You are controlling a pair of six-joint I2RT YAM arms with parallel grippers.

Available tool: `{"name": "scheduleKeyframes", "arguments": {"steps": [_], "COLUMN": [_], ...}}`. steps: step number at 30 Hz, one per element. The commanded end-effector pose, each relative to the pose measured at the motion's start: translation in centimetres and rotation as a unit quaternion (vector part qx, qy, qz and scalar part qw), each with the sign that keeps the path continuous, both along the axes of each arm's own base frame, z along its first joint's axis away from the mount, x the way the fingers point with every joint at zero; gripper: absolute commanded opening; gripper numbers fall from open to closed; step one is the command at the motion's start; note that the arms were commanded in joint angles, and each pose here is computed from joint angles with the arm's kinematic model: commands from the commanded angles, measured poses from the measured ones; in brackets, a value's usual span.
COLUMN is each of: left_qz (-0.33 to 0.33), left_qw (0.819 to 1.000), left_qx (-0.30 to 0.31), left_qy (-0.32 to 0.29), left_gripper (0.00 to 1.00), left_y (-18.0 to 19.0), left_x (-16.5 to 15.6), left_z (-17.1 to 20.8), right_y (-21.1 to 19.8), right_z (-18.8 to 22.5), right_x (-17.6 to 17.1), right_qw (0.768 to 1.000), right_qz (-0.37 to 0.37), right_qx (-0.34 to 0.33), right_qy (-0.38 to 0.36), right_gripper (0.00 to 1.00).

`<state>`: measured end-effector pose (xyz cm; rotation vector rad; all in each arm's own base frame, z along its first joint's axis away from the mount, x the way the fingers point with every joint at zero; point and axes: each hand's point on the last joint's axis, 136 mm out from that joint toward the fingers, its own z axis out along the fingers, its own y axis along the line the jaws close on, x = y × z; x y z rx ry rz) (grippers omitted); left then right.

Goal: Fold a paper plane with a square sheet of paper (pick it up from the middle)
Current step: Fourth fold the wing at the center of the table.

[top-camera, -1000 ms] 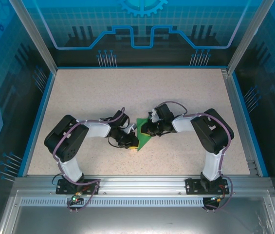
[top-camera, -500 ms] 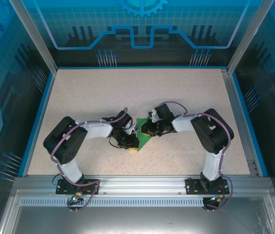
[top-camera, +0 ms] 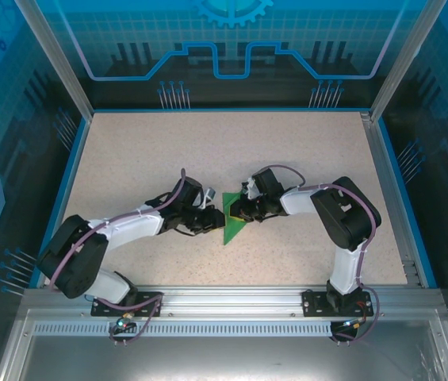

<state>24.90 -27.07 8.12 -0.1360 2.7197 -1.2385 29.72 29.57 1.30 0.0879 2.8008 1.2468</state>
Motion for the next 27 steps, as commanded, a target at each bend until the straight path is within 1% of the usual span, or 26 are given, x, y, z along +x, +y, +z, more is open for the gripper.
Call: {"name": "scheduleKeyframes", "arguments": {"steps": [1, 8, 11, 18, 21, 27], "left_qz": [0.005, -0.006, -0.009, -0.017, -0.031, -0.077], "left_qw": [0.999, 0.997, 0.996, 0.991, 0.989, 0.984], "left_qx": [-0.052, -0.054, -0.041, 0.034, 0.039, 0.047], "left_qy": [0.015, 0.054, 0.074, 0.125, 0.137, 0.152], "left_gripper": [0.20, 0.21, 0.22, 0.21, 0.21, 0.20], "left_y": [-1.7, -2.5, -2.5, -0.4, -0.3, -0.7], "left_x": [1.0, 0.8, 0.4, -2.3, -3.4, -5.7], "left_z": [0.3, -2.7, -4.1, -8.0, -8.7, -8.9], "right_y": [-3.6, -3.6, -3.6, -3.6, -3.7, -4.0], "right_z": [-6.1, -6.1, -6.1, -6.3, -6.5, -6.9], "right_x": [-2.5, -2.5, -2.5, -2.6, -2.6, -2.8], "right_qw": [0.993, 0.993, 0.993, 0.992, 0.992, 0.991], "right_qz": [-0.021, -0.020, -0.019, -0.019, -0.019, -0.021], "right_qx": [-0.101, -0.101, -0.101, -0.104, -0.106, -0.112], "right_qy": [0.061, 0.062, 0.062, 0.065, 0.066, 0.071], "right_gripper": [0.16, 0.16, 0.16, 0.16, 0.16, 0.17]}}
